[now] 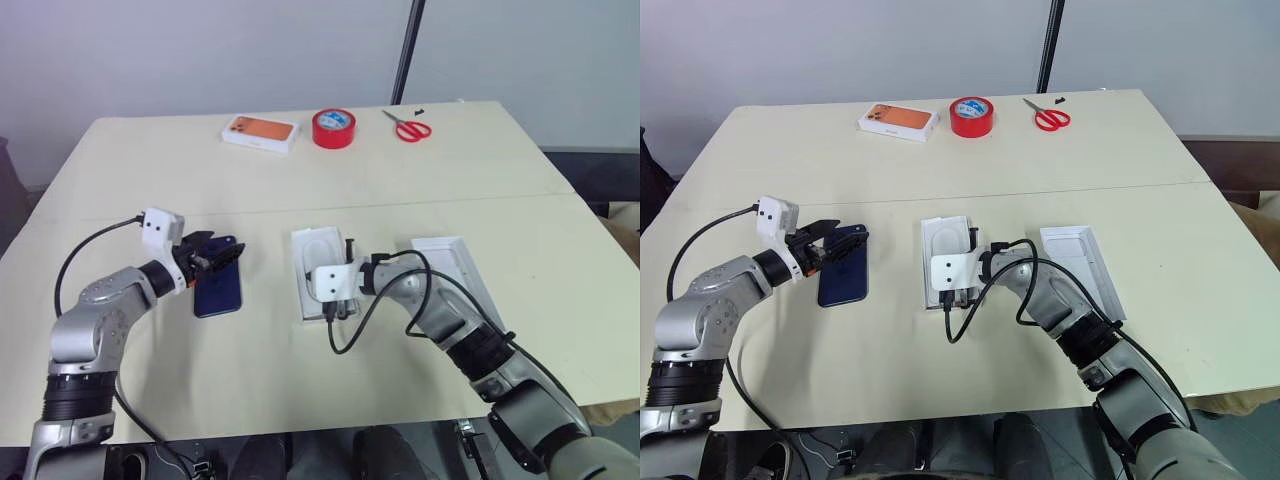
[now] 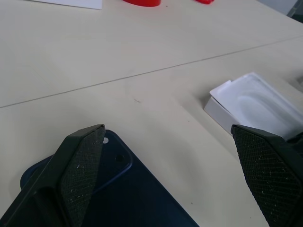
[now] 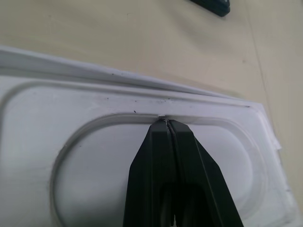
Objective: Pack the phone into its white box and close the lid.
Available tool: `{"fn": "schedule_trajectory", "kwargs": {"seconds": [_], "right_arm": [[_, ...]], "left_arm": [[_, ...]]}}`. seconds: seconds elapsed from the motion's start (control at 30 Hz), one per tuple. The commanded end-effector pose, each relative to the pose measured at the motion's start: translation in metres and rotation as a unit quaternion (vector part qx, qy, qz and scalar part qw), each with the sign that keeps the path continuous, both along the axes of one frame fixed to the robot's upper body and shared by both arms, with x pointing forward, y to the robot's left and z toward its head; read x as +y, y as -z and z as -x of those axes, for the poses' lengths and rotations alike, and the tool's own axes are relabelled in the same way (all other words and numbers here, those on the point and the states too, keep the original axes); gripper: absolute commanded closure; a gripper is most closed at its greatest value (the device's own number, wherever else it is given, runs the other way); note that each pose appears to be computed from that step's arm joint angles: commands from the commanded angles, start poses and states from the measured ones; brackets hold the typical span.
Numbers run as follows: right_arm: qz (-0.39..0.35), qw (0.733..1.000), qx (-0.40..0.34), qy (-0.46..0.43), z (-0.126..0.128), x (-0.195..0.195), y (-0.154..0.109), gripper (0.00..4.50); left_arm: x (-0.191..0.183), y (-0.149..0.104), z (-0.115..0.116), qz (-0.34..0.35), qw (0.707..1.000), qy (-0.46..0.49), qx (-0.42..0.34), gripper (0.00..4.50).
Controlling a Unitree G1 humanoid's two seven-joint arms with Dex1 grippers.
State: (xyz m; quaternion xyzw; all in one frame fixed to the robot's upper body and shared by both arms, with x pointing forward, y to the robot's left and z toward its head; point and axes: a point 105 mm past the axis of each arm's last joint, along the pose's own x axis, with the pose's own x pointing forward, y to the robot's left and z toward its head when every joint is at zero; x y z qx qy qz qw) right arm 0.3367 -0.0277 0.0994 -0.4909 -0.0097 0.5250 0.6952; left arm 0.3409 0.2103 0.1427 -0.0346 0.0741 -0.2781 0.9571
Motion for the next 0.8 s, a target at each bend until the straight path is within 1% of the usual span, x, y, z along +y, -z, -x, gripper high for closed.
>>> {"fn": "schedule_trajectory", "kwargs": {"seconds": [0.03, 0.1, 0.17, 0.23, 0.27, 0.33, 0.43, 0.5, 0.57, 0.67, 0.8], "right_arm": [[0.004, 0.997, 0.073, -0.002, 0.014, -0.005, 0.010, 4.46], [0.002, 0.995, 0.104, -0.005, 0.020, -0.007, 0.009, 4.46], [-0.020, 0.990, 0.141, -0.010, 0.027, -0.005, 0.004, 4.46], [-0.033, 0.988, 0.148, -0.006, 0.027, -0.005, 0.001, 4.46], [-0.036, 0.989, 0.145, -0.008, 0.027, -0.004, -0.001, 4.46], [-0.059, 0.991, 0.123, 0.009, 0.018, -0.001, -0.007, 4.46], [-0.123, 0.986, 0.106, 0.043, 0.003, 0.003, -0.026, 4.46], [-0.142, 0.985, 0.084, 0.052, -0.005, 0.001, -0.036, 4.46], [-0.165, 0.981, 0.078, 0.070, -0.013, -0.002, -0.045, 4.46], [-0.143, 0.985, 0.067, 0.069, -0.015, -0.007, -0.043, 4.46], [-0.154, 0.983, 0.059, 0.074, -0.019, -0.005, -0.048, 4.46]], "left_arm": [[0.003, -0.015, -0.003, -0.009, 0.999, -0.003, -0.030, 0.03], [0.002, -0.015, -0.004, -0.010, 0.999, -0.003, -0.030, 0.03], [0.001, -0.015, -0.005, -0.010, 1.000, -0.002, -0.030, 0.03], [0.000, -0.014, -0.006, -0.012, 0.999, -0.001, -0.030, 0.03], [-0.001, -0.013, -0.006, -0.011, 0.999, -0.001, -0.030, 0.03], [0.000, -0.014, -0.007, -0.010, 0.999, -0.004, -0.031, 0.03], [0.006, -0.014, -0.007, -0.009, 0.999, -0.011, -0.029, 0.03], [0.009, -0.014, -0.004, 0.001, 1.000, -0.007, -0.018, 0.03], [0.011, -0.015, -0.004, -0.002, 1.000, -0.008, -0.017, 0.03], [0.013, -0.015, -0.004, -0.004, 1.000, -0.012, -0.017, 0.03], [0.020, -0.012, -0.001, -0.005, 1.000, -0.015, -0.003, 0.03]]}}
